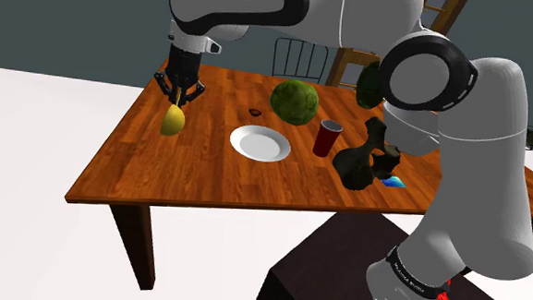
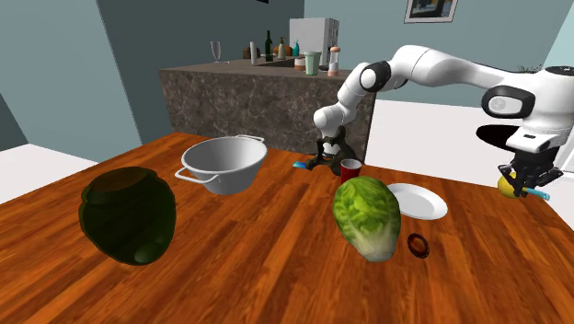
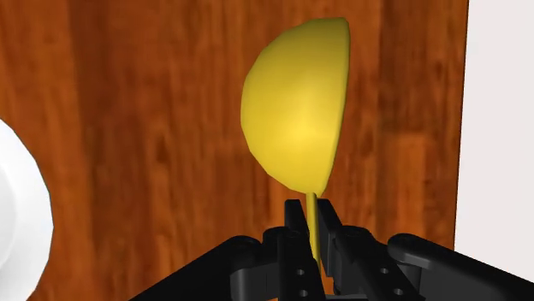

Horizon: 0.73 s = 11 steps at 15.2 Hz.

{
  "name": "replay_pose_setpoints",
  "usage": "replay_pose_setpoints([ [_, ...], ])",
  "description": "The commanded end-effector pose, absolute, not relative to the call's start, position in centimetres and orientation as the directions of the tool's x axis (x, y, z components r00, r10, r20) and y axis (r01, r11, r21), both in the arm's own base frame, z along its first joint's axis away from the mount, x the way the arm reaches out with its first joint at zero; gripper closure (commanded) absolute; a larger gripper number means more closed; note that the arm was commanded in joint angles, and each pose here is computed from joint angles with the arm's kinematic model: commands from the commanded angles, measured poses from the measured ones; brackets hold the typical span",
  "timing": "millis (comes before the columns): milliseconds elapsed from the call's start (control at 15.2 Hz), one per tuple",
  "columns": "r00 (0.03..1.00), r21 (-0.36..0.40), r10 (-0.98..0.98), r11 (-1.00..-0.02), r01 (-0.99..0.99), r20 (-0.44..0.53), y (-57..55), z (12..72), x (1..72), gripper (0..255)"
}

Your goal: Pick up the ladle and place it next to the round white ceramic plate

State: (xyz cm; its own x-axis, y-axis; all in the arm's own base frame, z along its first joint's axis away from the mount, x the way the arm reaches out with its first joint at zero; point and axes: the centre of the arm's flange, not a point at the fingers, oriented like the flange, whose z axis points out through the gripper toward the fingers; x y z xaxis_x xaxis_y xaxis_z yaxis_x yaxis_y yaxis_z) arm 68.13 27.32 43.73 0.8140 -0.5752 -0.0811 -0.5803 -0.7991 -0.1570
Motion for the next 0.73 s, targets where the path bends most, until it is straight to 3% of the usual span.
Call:
replay_pose_setpoints([
  [0,0.814,-0.158,-0.575,-0.799,-0.580,-0.081,27.3,42.7,68.2,255],
  [660,0.814,-0.158,-0.575,-0.799,-0.580,-0.081,27.3,37.4,68.2,255],
])
